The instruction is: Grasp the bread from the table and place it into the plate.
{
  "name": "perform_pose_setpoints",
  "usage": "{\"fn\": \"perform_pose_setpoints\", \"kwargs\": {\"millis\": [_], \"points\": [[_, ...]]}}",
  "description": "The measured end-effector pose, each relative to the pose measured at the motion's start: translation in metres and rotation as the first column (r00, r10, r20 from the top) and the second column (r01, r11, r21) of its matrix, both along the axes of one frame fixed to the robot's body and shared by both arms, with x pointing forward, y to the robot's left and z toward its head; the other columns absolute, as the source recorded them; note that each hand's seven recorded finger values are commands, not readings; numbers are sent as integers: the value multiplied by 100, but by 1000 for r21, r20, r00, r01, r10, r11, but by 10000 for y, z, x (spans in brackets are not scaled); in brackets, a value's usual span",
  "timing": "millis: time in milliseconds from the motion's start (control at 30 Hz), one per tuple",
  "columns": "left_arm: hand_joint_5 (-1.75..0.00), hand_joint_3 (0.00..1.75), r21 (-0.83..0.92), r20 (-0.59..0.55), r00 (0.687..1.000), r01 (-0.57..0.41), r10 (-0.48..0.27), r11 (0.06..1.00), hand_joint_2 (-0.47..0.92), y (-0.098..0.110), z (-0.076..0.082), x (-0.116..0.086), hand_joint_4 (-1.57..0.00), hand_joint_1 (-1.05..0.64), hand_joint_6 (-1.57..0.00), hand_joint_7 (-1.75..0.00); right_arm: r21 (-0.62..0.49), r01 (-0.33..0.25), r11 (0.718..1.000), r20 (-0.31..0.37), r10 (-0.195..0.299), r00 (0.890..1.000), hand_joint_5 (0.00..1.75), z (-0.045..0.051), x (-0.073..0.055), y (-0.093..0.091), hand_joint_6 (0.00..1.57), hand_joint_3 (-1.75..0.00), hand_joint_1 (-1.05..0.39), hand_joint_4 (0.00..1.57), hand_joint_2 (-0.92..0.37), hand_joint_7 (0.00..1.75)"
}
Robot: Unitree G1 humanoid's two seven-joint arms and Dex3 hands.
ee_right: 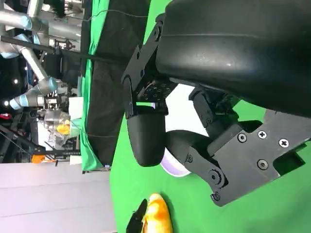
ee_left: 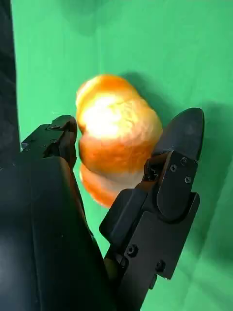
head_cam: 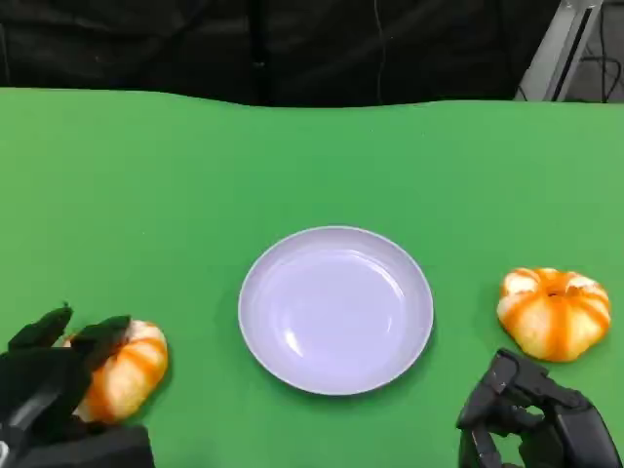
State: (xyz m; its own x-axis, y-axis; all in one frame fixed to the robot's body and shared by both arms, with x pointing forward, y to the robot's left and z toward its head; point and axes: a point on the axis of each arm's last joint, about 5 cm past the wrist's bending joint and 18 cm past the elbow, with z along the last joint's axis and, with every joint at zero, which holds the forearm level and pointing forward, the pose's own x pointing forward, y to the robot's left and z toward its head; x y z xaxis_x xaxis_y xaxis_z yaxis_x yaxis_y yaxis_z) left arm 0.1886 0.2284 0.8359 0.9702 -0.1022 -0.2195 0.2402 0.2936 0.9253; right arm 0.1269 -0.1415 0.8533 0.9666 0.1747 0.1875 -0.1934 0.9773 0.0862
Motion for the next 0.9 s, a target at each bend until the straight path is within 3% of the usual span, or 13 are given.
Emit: {"fn": "perform_pose_setpoints", "kwargs": {"millis": [333,533,567,667,700,733,767,800,833,867,900], "points": [[-2,26,-4,-13,1000,-2,2,1000,92,-39,-65,55,-13,-95,-30,-1,0,0,1000,0,0,1000,175,0,-1,0,73,-113,-16,80,-59,157],[-6,27,-16,-7,1000,-5,5,1000,92,-45,-89,90,-26,-73,-39,-4,0,0,1000,0,0,1000,175,-1,-2,0,73,-113,-15,80,-60,156],[-8,28,-25,-6,1000,-7,7,1000,92,-42,-94,89,-42,-61,-49,-4,0,0,1000,0,0,1000,175,-1,-1,0,73,-113,-16,80,-60,156],[-8,31,-37,2,1000,-14,14,999,92,-40,-101,84,-66,-40,-66,-5,0,1,1000,0,-1,1000,175,-1,-2,0,73,-113,-15,80,-60,157],[-12,30,-40,6,1000,-18,18,999,92,-40,-101,85,-83,-30,-80,-8,0,1,1000,-1,-1,1000,175,-1,-2,0,73,-114,-15,80,-59,157],[-25,27,-42,11,1000,-22,23,999,92,-40,-100,86,-91,-25,-93,-6,0,1,1000,0,-1,1000,175,-1,-2,0,73,-114,-15,80,-59,157],[-49,26,-47,20,999,-28,29,999,92,-40,-100,87,-89,-21,-102,-3,0,1,1000,-1,-1,1000,175,-1,-2,0,73,-114,-15,81,-59,157],[-55,25,-54,29,999,-34,36,998,92,-40,-98,87,-88,-20,-104,-2,0,1,1000,-1,-1,1000,175,-1,-2,1,73,-114,-15,81,-59,157],[-97,28,-61,37,998,-41,43,997,92,-39,-98,88,-82,-17,-116,-12,0,1,1000,-1,-1,1000,175,-1,-2,1,73,-114,-15,80,-59,157],[-120,29,-73,48,997,-49,53,996,92,-41,-95,90,-76,-15,-120,-19,0,2,1000,-1,-2,1000,175,-1,-2,1,72,-114,-16,80,-59,157],[-127,29,-87,63,996,-60,66,994,92,-46,-92,94,-74,-15,-122,-21,0,2,1000,-1,-2,1000,175,-1,-2,0,72,-114,-16,80,-59,157]]}}
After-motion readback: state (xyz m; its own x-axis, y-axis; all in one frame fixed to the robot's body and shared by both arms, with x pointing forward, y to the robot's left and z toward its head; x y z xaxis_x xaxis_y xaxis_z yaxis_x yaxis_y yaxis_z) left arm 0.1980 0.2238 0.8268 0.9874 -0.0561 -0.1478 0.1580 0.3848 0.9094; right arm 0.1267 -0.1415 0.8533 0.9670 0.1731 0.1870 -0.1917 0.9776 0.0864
